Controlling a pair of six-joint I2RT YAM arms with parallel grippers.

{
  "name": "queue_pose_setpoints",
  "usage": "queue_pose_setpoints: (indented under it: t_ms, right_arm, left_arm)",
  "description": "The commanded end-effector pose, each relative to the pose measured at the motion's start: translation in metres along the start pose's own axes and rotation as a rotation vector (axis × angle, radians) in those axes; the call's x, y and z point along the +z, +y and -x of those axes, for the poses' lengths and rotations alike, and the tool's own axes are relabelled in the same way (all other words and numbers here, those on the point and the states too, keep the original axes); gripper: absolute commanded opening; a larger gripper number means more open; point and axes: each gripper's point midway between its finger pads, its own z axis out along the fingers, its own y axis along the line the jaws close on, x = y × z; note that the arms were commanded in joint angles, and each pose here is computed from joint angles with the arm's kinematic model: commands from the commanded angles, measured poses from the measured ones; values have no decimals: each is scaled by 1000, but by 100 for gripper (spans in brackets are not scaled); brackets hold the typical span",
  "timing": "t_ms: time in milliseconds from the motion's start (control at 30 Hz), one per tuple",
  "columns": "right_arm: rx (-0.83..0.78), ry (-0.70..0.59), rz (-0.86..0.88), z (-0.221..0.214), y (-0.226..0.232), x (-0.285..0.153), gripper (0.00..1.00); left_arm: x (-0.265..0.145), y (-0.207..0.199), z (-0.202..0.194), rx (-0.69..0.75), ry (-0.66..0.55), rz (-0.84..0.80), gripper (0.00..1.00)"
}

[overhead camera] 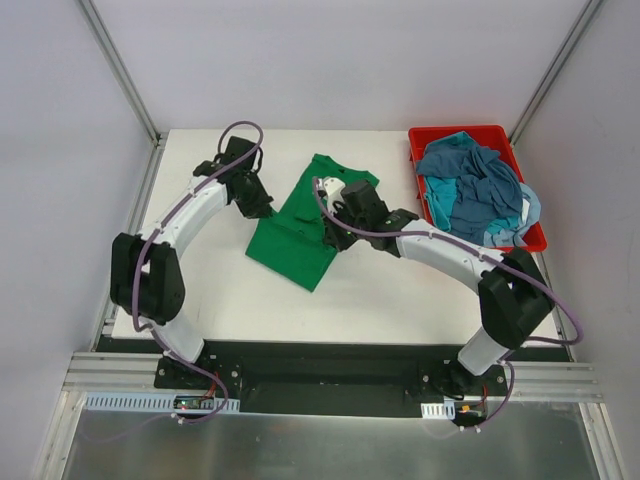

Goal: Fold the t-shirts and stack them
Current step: Fold the folded rectangular tshirt in 1/3 of the way

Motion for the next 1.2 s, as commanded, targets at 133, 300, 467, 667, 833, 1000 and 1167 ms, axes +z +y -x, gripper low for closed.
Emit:
queue_pose_setpoints:
  t_ms: [133,300,467,667,833,1000,1167]
  right_arm:
    - [24,34,-50,4,-45,13,0]
    - [53,34,-52,4,-63,30,0]
    - [86,49,-48,3,-72,43,1]
    - [117,60,-55,-2,-79,52,0]
    - [174,68,-92,-3,-92,56,12]
    - [203,29,-163,17,-103,40,60]
    - [219,-9,-190,26,-97,12,96]
  left_arm:
    - [24,-25,38,66,-39,-8,0]
    - [47,-25,44,78,-26,22,0]
    - [65,-22,46,78,-7,47,0]
    - [85,-20,42,75,43,47,0]
    - [94,-24,44,92,58,35,10]
    - [74,-46,56,127,30,-45,71]
    - [34,-41,55,119,-29,-55,99]
